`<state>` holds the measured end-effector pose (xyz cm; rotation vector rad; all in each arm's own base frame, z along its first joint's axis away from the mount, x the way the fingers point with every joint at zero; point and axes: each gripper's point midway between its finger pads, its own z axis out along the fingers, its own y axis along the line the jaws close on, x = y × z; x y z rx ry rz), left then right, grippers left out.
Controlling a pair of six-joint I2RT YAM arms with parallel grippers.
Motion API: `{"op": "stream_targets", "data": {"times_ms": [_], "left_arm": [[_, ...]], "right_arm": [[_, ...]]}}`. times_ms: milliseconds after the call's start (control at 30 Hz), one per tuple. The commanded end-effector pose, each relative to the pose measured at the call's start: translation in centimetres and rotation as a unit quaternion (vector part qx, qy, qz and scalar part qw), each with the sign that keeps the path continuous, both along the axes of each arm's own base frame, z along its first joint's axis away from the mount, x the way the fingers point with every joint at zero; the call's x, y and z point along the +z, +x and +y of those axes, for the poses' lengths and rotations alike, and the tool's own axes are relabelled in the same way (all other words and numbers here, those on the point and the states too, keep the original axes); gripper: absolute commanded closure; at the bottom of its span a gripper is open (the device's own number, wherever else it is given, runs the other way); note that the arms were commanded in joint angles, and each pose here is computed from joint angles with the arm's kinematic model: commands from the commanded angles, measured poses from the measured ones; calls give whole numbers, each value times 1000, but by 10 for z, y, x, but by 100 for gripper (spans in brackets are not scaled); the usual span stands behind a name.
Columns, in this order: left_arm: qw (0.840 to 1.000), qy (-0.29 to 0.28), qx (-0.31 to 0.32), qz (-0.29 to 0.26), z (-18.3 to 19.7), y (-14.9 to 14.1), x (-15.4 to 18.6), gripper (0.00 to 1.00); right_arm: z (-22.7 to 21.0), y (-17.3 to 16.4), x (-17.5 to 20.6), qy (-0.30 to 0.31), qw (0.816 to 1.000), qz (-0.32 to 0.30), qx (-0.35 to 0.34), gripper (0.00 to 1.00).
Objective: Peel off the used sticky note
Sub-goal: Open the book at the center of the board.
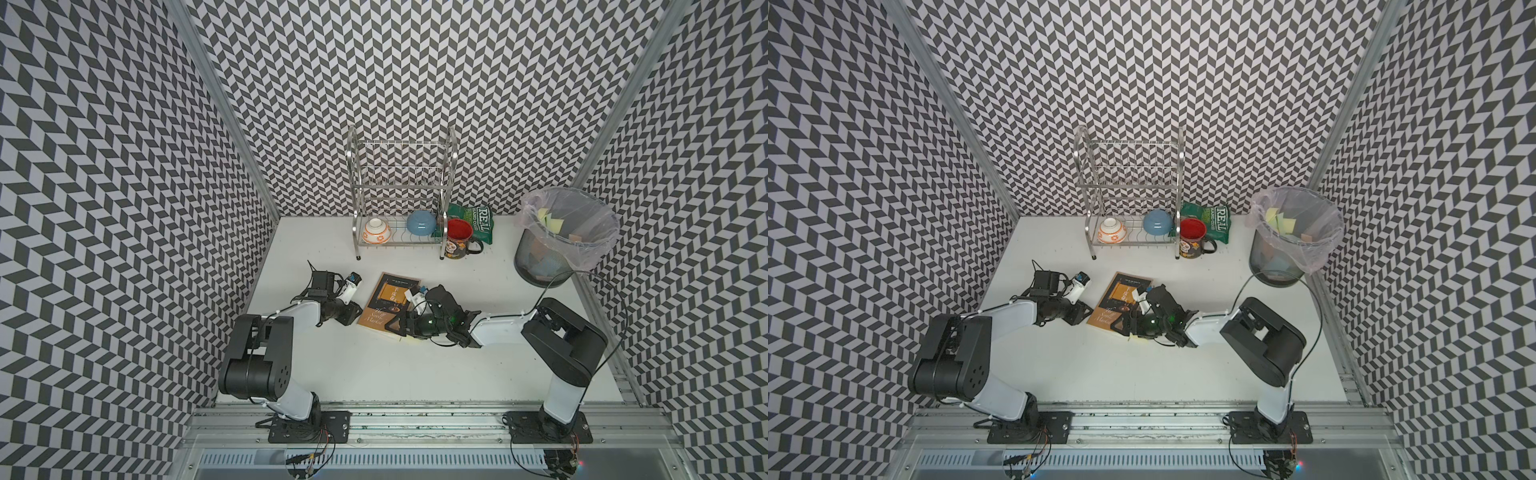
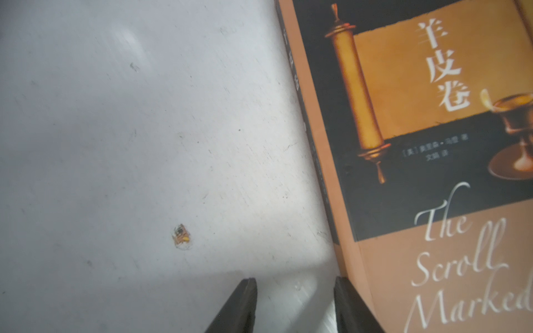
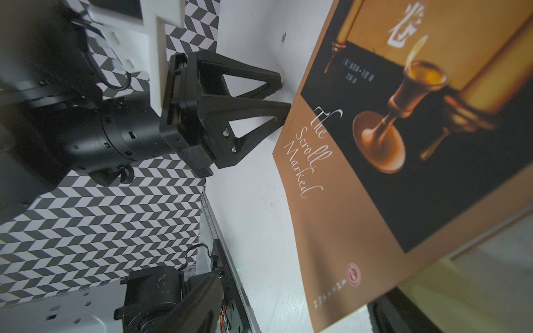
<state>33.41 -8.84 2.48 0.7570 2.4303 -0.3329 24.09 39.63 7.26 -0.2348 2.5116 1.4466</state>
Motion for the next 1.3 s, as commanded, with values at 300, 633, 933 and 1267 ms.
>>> {"op": "stream_targets", "data": {"times_ms": [300,633,933,1267], "left_arm": [[1000,-14,-10,15,-6,-12,-3,52],[1000,-20,-19,13,-9,-14,1,51],[999,-16,-44,-13,-11,-15,19,44],[986,-20,-138,-87,-32,-37,75,18]], "right_arm": [[4,8,-8,10,1000,-4,-12,24],[4,24,-7,31,999,-2,-34,38],[9,40,-9,31,999,-3,-37,45],[7,59,-9,30,999,-6,-41,45]]}}
